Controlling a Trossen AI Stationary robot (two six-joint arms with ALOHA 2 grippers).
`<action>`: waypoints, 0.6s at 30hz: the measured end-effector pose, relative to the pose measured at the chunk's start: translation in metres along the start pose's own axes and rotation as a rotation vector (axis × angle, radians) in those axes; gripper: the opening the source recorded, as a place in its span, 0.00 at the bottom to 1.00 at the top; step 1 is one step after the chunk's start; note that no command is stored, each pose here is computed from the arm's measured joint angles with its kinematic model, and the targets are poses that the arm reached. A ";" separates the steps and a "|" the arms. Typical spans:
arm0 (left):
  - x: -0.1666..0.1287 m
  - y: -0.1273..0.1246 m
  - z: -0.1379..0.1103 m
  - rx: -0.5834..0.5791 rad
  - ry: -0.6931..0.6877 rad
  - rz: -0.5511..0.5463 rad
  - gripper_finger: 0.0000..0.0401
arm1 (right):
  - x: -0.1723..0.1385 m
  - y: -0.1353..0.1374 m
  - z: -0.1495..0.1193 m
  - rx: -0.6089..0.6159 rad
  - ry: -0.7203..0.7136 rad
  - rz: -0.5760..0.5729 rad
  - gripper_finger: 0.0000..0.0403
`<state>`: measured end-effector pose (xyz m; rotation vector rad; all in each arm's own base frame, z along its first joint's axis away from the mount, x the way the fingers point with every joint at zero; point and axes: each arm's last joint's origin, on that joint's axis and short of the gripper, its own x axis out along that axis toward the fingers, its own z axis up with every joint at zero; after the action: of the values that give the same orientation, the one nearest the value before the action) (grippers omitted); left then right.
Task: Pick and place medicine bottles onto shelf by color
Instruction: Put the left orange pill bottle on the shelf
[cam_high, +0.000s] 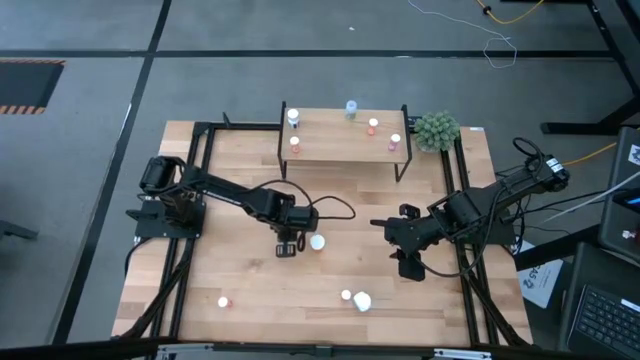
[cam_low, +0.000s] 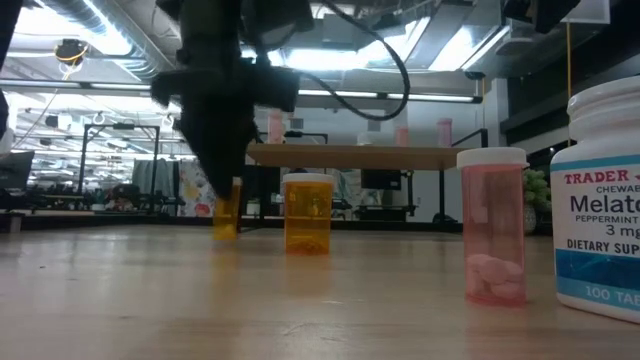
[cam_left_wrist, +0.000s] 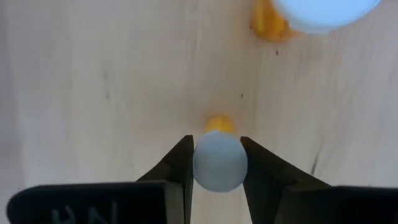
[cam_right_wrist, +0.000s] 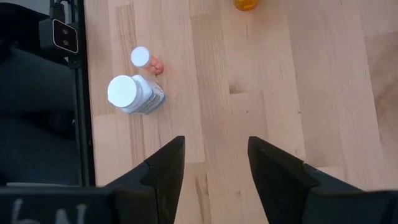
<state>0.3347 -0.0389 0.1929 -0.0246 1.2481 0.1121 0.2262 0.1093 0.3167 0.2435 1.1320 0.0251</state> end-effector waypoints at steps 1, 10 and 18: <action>-0.006 0.001 0.005 -0.003 -0.004 0.003 0.22 | 0.000 0.000 0.000 0.000 0.000 0.000 0.44; -0.101 0.034 0.067 0.125 -0.197 0.188 0.22 | 0.000 0.000 0.000 -0.004 0.000 0.000 0.44; -0.168 0.125 0.094 0.080 -0.392 0.352 0.23 | 0.000 0.000 0.000 -0.030 0.000 0.000 0.44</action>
<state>0.3593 0.0808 0.3868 0.2759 0.8538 0.3544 0.2262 0.1093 0.3167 0.2163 1.1310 0.0417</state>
